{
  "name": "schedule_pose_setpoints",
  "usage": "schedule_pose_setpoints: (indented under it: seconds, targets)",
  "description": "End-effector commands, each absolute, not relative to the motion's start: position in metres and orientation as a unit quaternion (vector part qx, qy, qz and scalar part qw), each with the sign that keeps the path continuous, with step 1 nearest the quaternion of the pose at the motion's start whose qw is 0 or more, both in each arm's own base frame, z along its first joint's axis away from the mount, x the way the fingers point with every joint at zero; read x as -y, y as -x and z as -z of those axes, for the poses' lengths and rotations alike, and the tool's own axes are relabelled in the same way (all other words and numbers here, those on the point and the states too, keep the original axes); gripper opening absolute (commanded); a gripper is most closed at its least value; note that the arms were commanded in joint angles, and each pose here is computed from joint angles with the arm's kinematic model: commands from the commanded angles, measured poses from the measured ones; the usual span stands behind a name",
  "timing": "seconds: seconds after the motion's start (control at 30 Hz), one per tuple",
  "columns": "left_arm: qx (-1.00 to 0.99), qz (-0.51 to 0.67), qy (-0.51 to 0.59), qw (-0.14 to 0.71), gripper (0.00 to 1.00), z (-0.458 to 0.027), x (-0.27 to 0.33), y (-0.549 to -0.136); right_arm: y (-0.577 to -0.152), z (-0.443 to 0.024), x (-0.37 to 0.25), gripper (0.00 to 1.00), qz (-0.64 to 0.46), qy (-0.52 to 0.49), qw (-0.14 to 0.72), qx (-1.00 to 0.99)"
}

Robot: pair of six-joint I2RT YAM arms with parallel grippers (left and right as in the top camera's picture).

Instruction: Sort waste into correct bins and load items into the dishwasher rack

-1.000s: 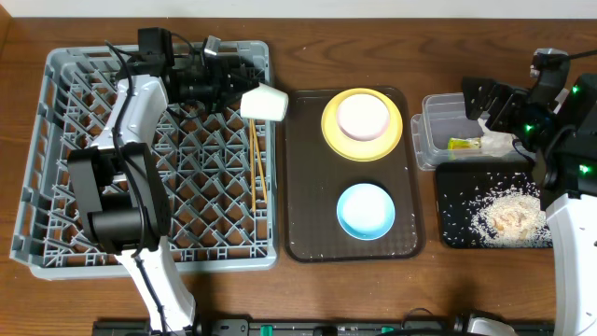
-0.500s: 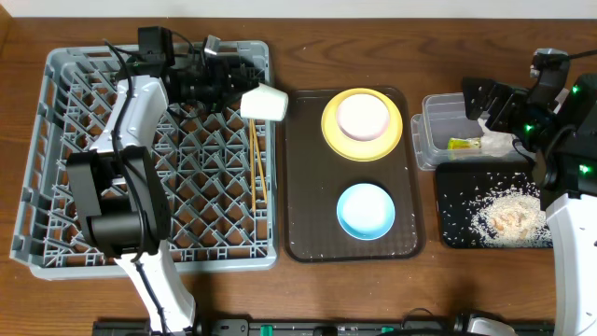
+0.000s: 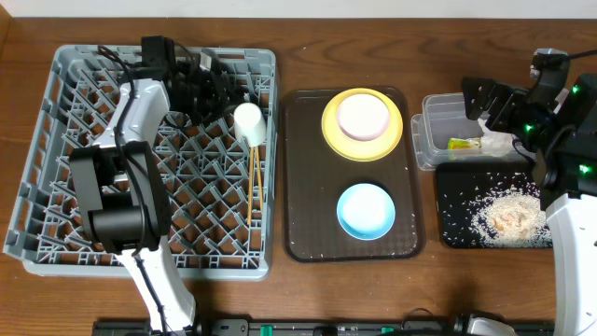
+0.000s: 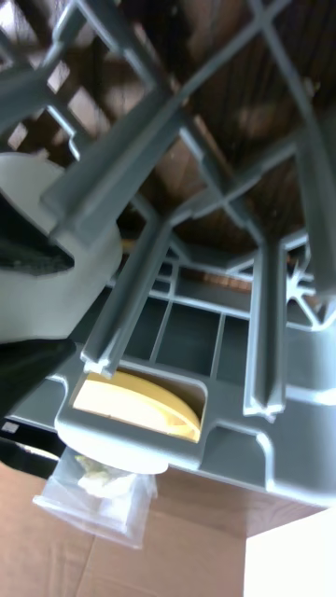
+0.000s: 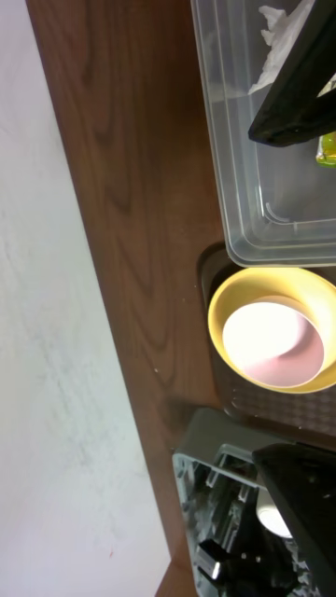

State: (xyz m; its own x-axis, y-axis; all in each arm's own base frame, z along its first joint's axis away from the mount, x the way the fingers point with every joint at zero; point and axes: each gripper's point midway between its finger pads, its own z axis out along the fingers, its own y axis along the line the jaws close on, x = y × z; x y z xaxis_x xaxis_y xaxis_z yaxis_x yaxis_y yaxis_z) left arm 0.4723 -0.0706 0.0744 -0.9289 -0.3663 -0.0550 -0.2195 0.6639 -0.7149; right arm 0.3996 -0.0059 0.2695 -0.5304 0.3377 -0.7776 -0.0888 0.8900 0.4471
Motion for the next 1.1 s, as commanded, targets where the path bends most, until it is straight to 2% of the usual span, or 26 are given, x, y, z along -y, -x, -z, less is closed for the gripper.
schedule_pose_setpoints:
  seconds: [0.0,0.17,0.4,0.5,0.57,0.7,0.83,1.07]
  targets:
    - [-0.945,0.261,0.198,0.023,0.34,0.015,0.041,-0.436,-0.399,-0.271,0.007,0.99,-0.222,-0.067,0.481,-0.846]
    - [-0.943,0.266,0.184,0.073,0.37,-0.025,0.04,-0.452,-0.399,-0.271,0.007,0.99,-0.222,-0.067,0.481,-0.846]
    - [-0.937,0.241,0.157,0.199,0.41,-0.125,0.029,-0.465,-0.399,-0.271,0.007,0.99,-0.222,-0.067,0.481,-0.846]
    - [-0.932,0.212,0.148,0.253,0.42,-0.169,0.024,-0.461,-0.399,-0.271,0.007,0.99,-0.222,-0.067,0.481,-0.846]
    - [-0.926,0.198,0.139,0.289,0.46,-0.199,0.025,-0.456,-0.399,-0.271,0.007,0.99,-0.222,-0.067,0.481,-0.846]
    - [-0.918,0.19,0.107,0.33,0.48,-0.248,0.047,-0.432,-0.399,-0.271,0.007,0.99,-0.222,-0.067,0.481,-0.846]
    - [-0.932,0.198,0.055,0.3,0.44,-0.258,0.095,-0.392,-0.399,-0.271,0.007,0.99,-0.222,-0.067,0.481,-0.846]
    - [-0.967,0.145,-0.055,0.202,0.44,-0.207,0.178,-0.327,-0.399,-0.271,0.007,0.99,-0.222,-0.067,0.481,-0.846]
